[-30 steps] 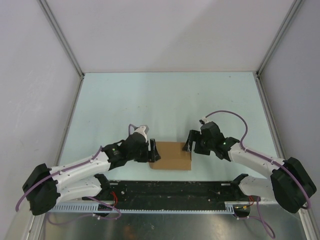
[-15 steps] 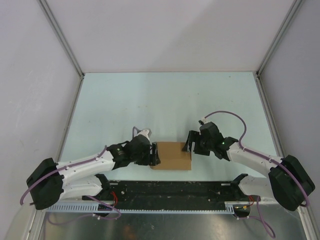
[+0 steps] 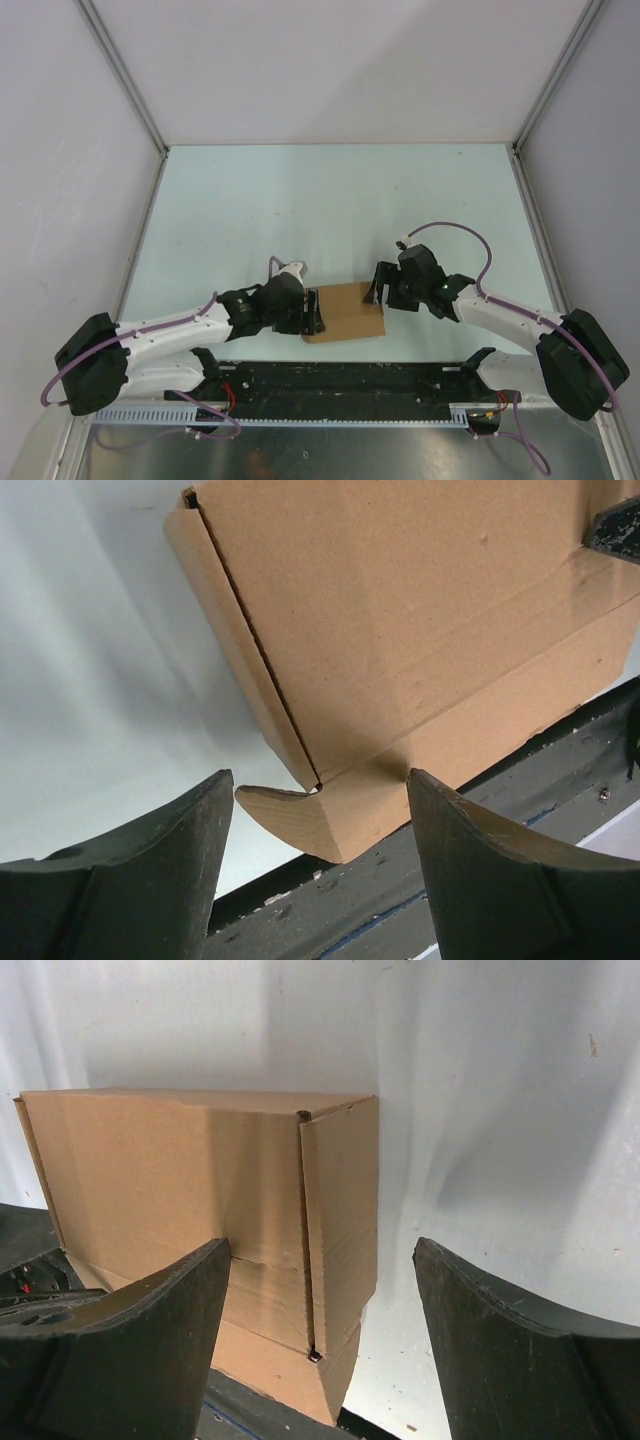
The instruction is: Fold the paper box
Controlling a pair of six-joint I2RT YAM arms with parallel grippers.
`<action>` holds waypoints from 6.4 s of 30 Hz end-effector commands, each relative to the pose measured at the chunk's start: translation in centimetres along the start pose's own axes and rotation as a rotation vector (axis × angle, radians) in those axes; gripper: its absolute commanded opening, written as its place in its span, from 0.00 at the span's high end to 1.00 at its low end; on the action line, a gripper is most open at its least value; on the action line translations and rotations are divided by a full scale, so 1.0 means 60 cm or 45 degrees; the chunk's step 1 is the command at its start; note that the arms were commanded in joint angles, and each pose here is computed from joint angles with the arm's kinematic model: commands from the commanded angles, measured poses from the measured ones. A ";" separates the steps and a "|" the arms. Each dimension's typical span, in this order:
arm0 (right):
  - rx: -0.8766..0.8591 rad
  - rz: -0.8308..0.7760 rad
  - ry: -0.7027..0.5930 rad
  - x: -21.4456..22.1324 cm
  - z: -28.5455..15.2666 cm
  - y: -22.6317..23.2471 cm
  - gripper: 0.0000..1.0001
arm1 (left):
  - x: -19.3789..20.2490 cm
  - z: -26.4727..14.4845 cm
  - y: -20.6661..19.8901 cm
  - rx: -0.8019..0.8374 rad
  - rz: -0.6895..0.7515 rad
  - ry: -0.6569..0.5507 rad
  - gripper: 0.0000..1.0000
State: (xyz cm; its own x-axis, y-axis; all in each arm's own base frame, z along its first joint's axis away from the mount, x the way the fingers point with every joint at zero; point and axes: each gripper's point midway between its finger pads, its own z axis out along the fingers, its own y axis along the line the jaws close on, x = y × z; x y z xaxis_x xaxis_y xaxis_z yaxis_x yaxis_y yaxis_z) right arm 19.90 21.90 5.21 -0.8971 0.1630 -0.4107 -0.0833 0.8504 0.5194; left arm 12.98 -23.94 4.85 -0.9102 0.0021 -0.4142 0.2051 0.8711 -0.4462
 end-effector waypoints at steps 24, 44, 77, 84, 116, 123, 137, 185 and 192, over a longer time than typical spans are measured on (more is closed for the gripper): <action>-0.085 -0.074 -0.137 -0.045 -0.012 0.041 0.21 | -0.001 -0.044 -0.024 -0.014 -0.323 -0.212 0.21; -0.108 -0.038 -0.074 -0.024 0.006 0.038 0.52 | -0.020 -0.046 -0.022 -0.048 -0.336 -0.299 0.21; -0.094 -0.039 -0.063 -0.018 0.007 0.032 0.54 | -0.003 -0.019 -0.031 -0.126 -0.273 -0.190 0.37; -0.095 -0.038 -0.062 -0.017 0.007 0.033 0.54 | -0.003 -0.014 -0.035 -0.137 -0.258 -0.180 0.39; -0.101 -0.040 -0.054 -0.015 0.006 0.034 0.55 | -0.017 -0.012 -0.067 -0.053 -0.264 -0.195 0.53; -0.099 -0.039 -0.050 -0.014 0.008 0.034 0.55 | -0.017 -0.013 -0.070 -0.028 -0.276 -0.198 0.57; -0.100 -0.044 -0.044 -0.012 0.009 0.034 0.55 | -0.007 -0.011 -0.059 -0.031 -0.265 -0.186 0.56; -0.112 -0.029 0.024 0.074 -0.134 0.060 0.92 | -0.305 0.084 -0.065 -0.204 0.503 -0.160 0.57; -0.062 -0.044 0.041 0.078 -0.104 0.058 0.92 | -0.228 0.077 -0.040 -0.173 0.453 -0.058 0.58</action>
State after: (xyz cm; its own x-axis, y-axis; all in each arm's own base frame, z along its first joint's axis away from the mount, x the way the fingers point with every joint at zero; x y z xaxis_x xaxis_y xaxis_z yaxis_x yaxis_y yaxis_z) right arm 11.20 20.96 8.44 -0.9267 0.0767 -0.3678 -0.1327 0.8491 0.5113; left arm 28.72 -28.64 7.54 -0.7580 0.3119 -0.5728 0.4437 0.8903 -0.1024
